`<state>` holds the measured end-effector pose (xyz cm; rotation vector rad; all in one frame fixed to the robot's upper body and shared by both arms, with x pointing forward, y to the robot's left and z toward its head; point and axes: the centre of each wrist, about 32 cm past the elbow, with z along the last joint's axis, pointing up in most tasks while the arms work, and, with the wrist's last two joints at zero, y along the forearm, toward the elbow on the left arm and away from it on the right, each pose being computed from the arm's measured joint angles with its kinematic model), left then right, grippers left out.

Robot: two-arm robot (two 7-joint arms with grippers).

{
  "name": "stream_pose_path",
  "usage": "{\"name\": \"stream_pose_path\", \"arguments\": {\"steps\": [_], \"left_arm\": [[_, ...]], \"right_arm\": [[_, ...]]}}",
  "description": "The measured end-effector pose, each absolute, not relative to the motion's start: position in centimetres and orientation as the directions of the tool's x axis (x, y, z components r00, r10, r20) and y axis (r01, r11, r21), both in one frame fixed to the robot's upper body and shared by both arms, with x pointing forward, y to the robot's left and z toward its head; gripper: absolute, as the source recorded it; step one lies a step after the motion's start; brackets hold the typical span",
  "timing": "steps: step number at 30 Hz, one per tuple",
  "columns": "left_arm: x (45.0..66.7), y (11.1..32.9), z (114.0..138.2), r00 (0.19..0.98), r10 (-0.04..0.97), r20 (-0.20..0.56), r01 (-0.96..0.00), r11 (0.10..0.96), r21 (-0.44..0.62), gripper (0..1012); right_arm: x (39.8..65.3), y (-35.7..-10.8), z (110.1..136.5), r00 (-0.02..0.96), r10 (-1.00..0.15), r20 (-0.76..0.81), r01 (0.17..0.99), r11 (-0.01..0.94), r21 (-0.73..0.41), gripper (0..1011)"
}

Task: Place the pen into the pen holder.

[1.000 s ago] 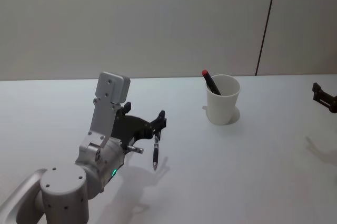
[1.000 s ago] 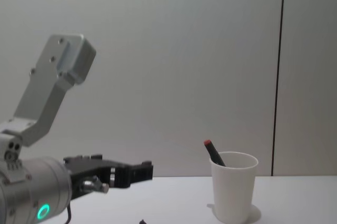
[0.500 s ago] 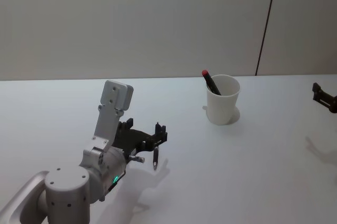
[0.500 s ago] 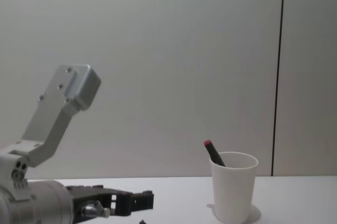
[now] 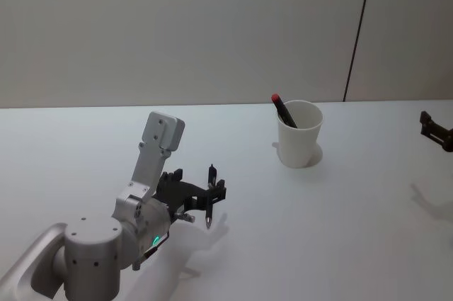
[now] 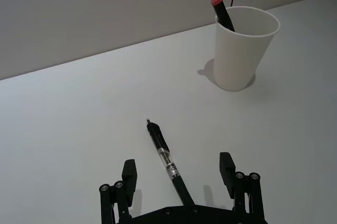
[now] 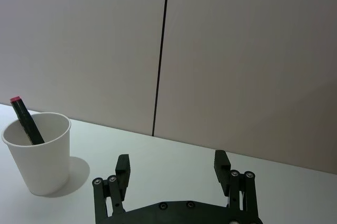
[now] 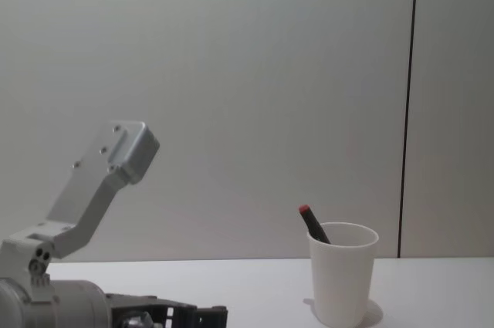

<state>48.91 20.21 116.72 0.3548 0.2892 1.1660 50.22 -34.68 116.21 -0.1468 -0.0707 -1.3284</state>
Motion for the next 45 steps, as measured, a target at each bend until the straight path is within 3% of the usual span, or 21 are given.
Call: {"name": "stream_pose_path", "arguments": {"steps": [45], "left_arm": [[51.6,19.2,115.1,0.345,0.939,-0.016,-0.78,0.296,0.552,1003]], "right_arm": [[50.2,-34.7,116.2,0.24,-0.961,0.135,0.97,0.233,-0.066,1002]]}}
